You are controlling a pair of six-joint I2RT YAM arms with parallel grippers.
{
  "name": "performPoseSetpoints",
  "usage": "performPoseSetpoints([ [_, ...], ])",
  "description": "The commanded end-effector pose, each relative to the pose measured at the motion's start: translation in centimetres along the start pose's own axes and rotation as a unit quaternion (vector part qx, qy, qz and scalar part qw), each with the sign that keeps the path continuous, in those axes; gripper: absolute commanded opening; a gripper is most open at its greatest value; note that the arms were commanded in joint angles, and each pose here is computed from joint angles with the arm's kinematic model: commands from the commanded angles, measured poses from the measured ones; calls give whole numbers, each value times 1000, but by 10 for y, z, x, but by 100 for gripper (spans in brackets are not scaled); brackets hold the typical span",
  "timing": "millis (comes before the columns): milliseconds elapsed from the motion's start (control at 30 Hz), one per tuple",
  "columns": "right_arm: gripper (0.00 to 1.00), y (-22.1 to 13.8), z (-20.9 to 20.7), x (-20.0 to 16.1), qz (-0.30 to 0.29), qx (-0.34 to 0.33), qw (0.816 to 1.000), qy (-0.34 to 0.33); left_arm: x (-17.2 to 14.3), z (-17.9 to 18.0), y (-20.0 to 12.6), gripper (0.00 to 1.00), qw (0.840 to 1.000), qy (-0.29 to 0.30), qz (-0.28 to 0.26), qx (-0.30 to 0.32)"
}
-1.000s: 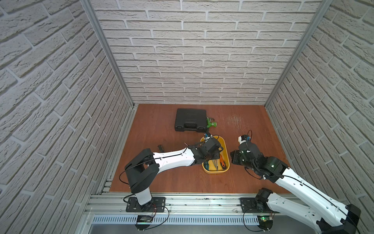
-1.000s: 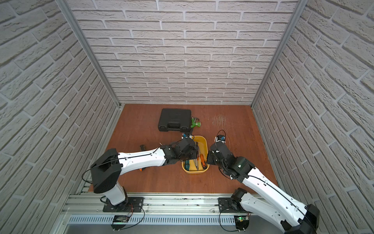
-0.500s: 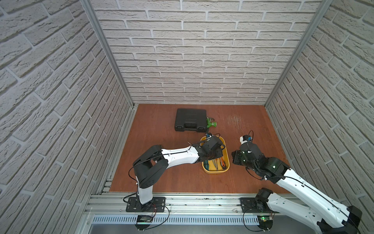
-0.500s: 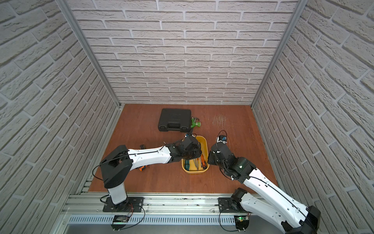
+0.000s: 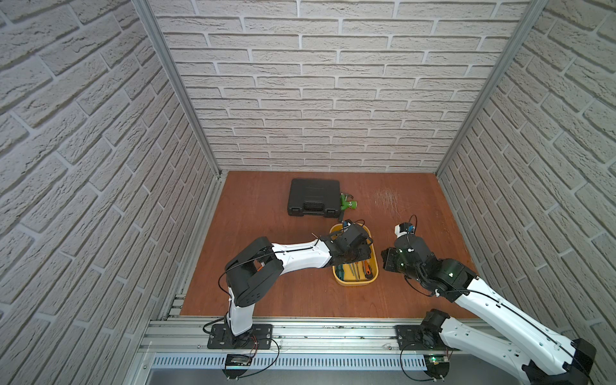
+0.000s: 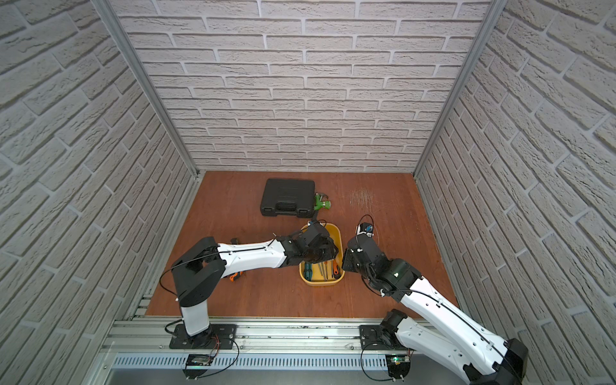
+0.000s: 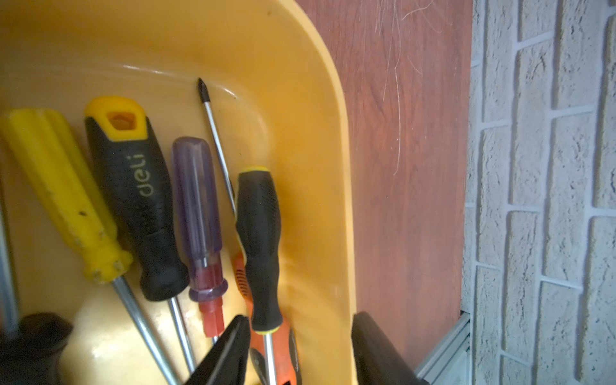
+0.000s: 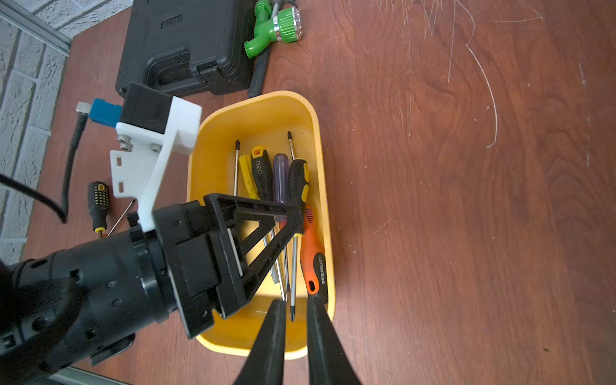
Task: Put the screwdriver on the desktop into the storage box
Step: Place the screwdriver in the storage box.
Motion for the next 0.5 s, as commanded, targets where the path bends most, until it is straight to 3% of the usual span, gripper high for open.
performPoseSetpoints([
  [0,19,-1,7,3,-1,31,1000,-5,18,-15,-28,57,998,40,-47,-26],
  [100,19,-3,14,5,7,47,999,-16,21,-10,-52,58,995,74,-74,-7],
  [300,19,-1,23,5,15,69,997,-23,27,32,-119,58,976,127,-143,107],
  [467,19,5,35,5,22,97,995,-31,24,100,-174,56,958,91,-180,203],
])
Point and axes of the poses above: each gripper's point midway between its finger pads, its own y axis out along the fingers, its own z axis along the line the jaws close on, x = y × z, the point moved 7 cm from there along -y, back along the fingers, and after that the axes turned 2 degrees about y, right-handed, at the moved point
